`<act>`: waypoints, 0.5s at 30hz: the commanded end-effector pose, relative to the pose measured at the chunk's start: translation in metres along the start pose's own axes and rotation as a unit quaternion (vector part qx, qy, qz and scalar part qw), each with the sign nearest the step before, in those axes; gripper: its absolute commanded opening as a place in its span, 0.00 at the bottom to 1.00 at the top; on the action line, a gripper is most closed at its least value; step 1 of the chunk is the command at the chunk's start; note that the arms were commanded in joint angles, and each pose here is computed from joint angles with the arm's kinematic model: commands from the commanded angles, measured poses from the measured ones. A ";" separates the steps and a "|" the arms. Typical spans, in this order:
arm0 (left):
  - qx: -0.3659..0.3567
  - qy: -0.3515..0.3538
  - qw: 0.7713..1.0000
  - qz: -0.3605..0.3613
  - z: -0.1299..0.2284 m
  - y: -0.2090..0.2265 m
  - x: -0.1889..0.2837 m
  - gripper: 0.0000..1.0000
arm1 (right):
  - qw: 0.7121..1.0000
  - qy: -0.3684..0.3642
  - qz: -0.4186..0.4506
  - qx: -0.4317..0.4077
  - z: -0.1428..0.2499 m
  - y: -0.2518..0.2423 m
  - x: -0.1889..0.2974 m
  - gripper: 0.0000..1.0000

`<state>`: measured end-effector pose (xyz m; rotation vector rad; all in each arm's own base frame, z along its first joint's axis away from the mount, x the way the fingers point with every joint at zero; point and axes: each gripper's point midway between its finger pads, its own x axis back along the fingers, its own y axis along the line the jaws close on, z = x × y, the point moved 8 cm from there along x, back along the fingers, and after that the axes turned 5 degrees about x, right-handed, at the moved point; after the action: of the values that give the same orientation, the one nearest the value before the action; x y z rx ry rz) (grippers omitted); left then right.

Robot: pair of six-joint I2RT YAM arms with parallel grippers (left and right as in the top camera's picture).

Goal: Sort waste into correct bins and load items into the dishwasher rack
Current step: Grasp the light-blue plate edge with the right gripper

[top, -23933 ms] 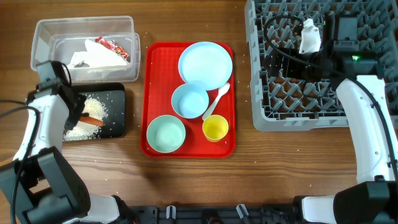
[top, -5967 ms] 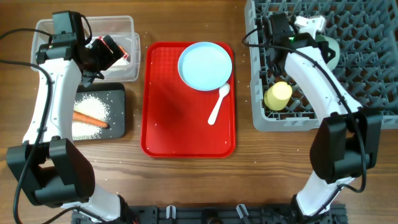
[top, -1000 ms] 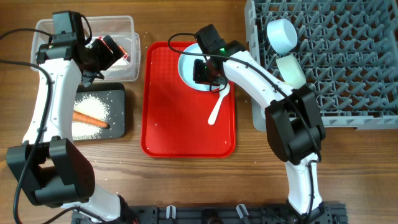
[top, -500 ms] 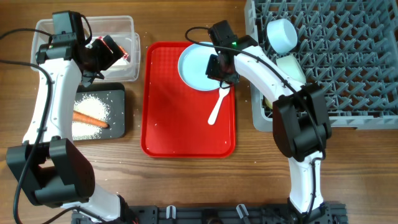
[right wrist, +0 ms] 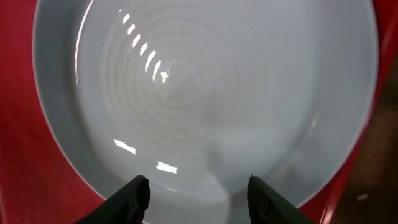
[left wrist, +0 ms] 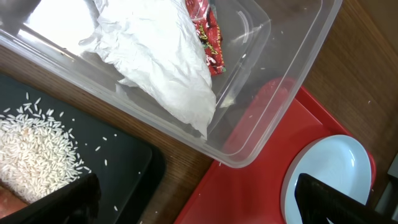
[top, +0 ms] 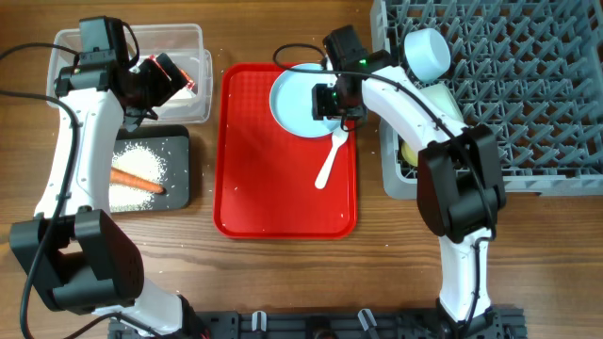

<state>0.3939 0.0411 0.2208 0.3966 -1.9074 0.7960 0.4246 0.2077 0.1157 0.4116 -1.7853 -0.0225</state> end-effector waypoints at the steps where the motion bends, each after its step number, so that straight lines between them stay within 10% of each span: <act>1: 0.004 -0.009 1.000 0.011 -0.003 -0.004 0.008 1.00 | 0.989 -0.019 0.026 0.144 -0.004 0.020 0.011 0.54; 15: 0.004 -0.009 1.000 0.011 -0.003 -0.004 0.008 1.00 | 0.948 0.022 0.052 0.312 0.016 0.031 -0.001 0.49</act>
<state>0.3938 0.0411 0.2210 0.3965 -1.9078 0.7961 0.4011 0.2355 0.1122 0.6863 -1.7363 0.5372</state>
